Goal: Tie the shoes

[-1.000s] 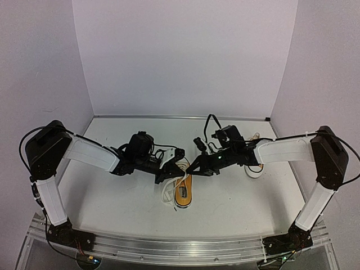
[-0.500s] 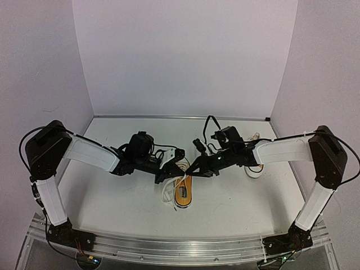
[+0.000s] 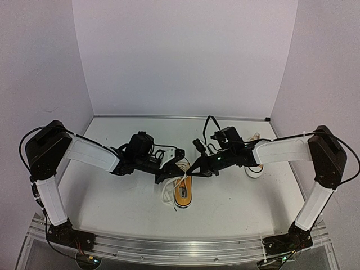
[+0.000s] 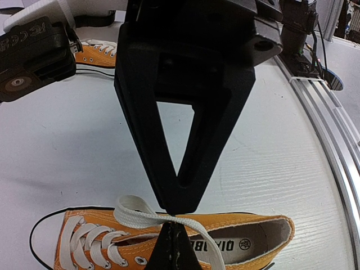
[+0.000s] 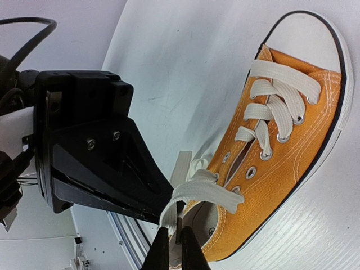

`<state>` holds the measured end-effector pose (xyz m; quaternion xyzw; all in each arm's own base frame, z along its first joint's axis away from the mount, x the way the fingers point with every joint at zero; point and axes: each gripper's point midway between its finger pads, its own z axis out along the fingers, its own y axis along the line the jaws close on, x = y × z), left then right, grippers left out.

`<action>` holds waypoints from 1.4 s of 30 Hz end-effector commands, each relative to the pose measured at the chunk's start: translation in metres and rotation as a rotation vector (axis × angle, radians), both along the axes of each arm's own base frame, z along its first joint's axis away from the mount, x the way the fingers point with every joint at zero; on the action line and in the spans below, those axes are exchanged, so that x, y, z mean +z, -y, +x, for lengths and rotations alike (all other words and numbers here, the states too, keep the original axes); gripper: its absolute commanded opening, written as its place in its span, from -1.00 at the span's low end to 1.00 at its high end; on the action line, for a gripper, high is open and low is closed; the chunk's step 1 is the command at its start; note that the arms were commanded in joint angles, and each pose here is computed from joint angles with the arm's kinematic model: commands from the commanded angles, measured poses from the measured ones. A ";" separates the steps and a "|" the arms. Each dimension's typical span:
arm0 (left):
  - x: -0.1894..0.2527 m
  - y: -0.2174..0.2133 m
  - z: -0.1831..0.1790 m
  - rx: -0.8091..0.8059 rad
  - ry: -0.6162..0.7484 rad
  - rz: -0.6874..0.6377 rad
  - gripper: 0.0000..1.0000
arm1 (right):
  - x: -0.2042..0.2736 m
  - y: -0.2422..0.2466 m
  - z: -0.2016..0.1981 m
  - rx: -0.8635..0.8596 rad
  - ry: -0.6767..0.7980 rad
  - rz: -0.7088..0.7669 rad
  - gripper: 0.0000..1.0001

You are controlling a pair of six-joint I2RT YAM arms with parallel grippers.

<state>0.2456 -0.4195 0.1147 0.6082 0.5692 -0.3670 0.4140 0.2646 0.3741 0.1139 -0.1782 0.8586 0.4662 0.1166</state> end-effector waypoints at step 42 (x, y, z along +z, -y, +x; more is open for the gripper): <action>-0.017 -0.092 -0.084 0.318 -0.023 0.232 0.10 | 0.058 0.115 0.047 -0.401 0.188 -0.070 -1.00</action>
